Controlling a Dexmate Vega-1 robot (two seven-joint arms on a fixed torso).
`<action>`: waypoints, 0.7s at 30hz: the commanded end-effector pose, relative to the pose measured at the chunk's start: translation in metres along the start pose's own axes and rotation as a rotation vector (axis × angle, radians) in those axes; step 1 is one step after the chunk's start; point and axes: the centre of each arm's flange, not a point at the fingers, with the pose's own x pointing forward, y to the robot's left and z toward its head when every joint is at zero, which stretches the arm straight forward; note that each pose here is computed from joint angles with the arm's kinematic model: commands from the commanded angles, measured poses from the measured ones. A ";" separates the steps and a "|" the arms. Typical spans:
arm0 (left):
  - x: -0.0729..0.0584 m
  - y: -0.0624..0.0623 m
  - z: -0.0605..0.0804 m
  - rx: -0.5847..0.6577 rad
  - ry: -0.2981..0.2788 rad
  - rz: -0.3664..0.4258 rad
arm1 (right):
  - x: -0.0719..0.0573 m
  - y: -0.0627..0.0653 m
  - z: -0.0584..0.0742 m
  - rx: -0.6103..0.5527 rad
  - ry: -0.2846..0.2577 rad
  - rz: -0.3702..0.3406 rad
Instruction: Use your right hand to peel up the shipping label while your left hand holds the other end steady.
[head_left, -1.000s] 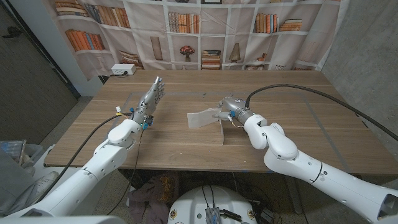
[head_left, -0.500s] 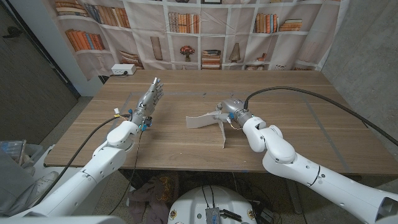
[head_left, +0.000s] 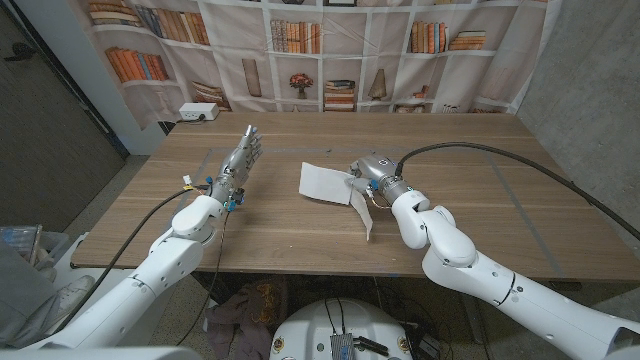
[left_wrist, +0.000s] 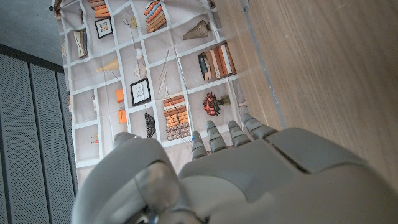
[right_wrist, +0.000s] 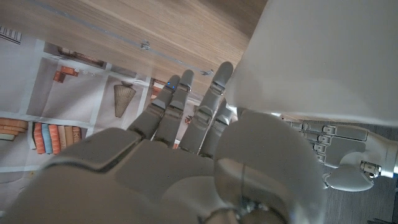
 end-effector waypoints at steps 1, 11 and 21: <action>-0.002 -0.003 -0.002 -0.004 0.006 0.006 | -0.006 0.001 -0.007 0.054 -0.007 -0.062; 0.002 -0.008 0.001 0.007 0.010 -0.005 | -0.015 -0.005 -0.014 0.042 -0.085 -0.276; 0.014 -0.009 0.014 0.034 -0.002 -0.034 | -0.022 -0.016 -0.041 -0.003 -0.206 -0.462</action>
